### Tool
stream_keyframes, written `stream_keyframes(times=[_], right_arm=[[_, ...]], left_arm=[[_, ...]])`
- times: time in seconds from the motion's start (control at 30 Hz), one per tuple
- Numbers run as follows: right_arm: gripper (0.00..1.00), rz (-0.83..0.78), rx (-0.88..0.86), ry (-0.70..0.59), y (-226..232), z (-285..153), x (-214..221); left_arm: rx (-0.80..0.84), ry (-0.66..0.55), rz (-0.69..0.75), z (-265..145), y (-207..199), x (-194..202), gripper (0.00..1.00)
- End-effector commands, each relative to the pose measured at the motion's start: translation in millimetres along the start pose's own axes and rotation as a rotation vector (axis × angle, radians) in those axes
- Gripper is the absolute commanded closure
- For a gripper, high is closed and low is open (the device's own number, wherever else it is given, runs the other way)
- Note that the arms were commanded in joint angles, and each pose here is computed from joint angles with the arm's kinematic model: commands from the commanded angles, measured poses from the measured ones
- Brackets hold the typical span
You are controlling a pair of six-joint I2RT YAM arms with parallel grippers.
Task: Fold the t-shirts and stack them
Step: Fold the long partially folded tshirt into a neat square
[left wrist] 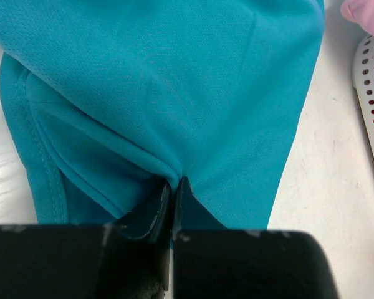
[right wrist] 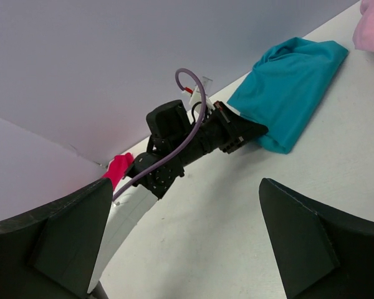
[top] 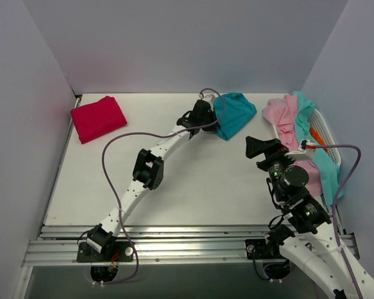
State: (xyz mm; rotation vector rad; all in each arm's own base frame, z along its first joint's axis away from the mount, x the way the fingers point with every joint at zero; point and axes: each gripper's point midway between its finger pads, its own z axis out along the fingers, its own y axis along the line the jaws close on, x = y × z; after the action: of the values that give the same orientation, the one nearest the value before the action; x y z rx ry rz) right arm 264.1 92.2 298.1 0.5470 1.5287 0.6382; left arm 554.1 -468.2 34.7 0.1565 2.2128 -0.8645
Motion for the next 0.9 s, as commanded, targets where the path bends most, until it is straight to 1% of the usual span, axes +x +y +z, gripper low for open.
stream_keyframes(times=[0.0, 0.1, 0.13, 0.17, 0.2, 0.23, 0.27, 0.3, 0.33, 0.37, 0.43, 0.47, 0.5, 0.53, 0.57, 0.6, 0.63, 0.7, 0.73, 0.77, 0.8, 0.87], right_arm=[[0.00, 0.028, -0.041, -0.031, 11.3, -11.1, -16.4], [0.00, 0.030, -0.049, -0.029, 13.4, -16.4, -20.2], [0.00, 0.031, -0.050, -0.028, 13.7, -18.2, -21.2], [0.00, 0.031, -0.050, -0.027, 13.1, -19.6, -21.6], [0.00, 0.029, -0.047, -0.026, 11.6, -20.7, -21.4], [0.00, 0.033, -0.051, -0.033, 11.4, -23.3, -23.4], [0.00, 0.035, -0.050, -0.034, 10.2, -24.0, -23.1], [0.00, 0.036, -0.051, -0.031, 9.4, -24.9, -21.8], [0.00, 0.039, -0.051, -0.030, 9.1, -25.0, -21.7], [0.00, 0.040, -0.056, -0.026, 10.0, -25.3, -20.9], [0.00, 0.041, -0.053, -0.014, 9.3, -23.4, -16.5], [0.00, 0.043, -0.052, -0.011, 9.1, -22.7, -15.4], [0.00, 0.044, -0.057, -0.005, 9.9, -22.4, -13.8], [0.00, 0.043, -0.053, 0.002, 8.1, -20.9, -10.2], [0.00, 0.044, -0.053, 0.004, 7.5, -20.5, -8.9], [0.00, 0.045, -0.053, 0.006, 7.1, -19.8, -7.4], [0.00, 0.045, -0.051, 0.012, 5.7, -19.4, -4.4], [0.00, 0.046, -0.051, 0.016, 5.0, -19.1, -2.6], [0.00, 0.046, -0.052, 0.020, 4.5, -19.0, -1.1], [0.00, 0.044, -0.051, 0.021, 3.7, -19.0, -0.3], [0.00, 0.041, -0.046, 0.024, 2.4, -19.1, 0.6], [0.00, 0.037, -0.041, 0.022, 0.9, -20.0, 0.3]], left_arm=[[-0.072, 0.070, 0.027, -9.5, 9.6, 14.8, 0.98], [-0.048, 0.106, 0.047, -26.8, -4.7, 11.2, 0.98], [-0.075, 0.134, 0.056, -43.6, -6.2, 14.4, 0.98], [-0.120, 0.124, 0.065, -53.0, -0.9, 14.8, 0.98], [-0.088, 0.047, 0.080, -59.6, -13.8, 0.7, 0.98], [-0.115, 0.070, 0.071, -89.8, -5.6, 16.8, 0.98], [-0.119, 0.054, 0.066, -102.9, -4.1, 18.6, 0.98], [-0.147, 0.022, 0.061, -116.0, -0.6, 16.1, 0.98], [-0.126, -0.030, 0.067, -140.1, -13.9, -1.3, 0.98], [-0.189, 0.013, 0.067, -148.8, 9.1, 24.9, 0.98], [-0.227, 0.012, 0.085, -168.2, 16.6, 28.7, 0.98], [-0.250, 0.052, 0.090, -172.6, 28.7, 45.9, 0.88], [-0.256, 0.076, 0.102, -176.3, 32.7, 53.7, 0.68], [-0.260, 0.079, 0.105, -180.6, 34.0, 55.4, 0.40], [-0.270, 0.084, 0.106, -183.4, 37.6, 59.5, 0.04], [-0.281, 0.088, 0.105, -187.2, 45.0, 68.0, 0.06], [-0.281, 0.050, 0.103, -195.0, 40.8, 59.0, 0.06], [-0.273, 0.016, 0.085, -203.2, 43.1, 55.1, 0.06], [-0.246, -0.013, 0.076, -211.2, 35.1, 44.1, 0.06], [-0.241, -0.019, 0.066, -215.0, 35.9, 41.0, 0.06], [-0.222, -0.058, 0.062, -216.8, 30.8, 29.5, 0.06], [-0.233, -0.088, 0.060, -221.9, 29.8, 18.1, 0.06]])
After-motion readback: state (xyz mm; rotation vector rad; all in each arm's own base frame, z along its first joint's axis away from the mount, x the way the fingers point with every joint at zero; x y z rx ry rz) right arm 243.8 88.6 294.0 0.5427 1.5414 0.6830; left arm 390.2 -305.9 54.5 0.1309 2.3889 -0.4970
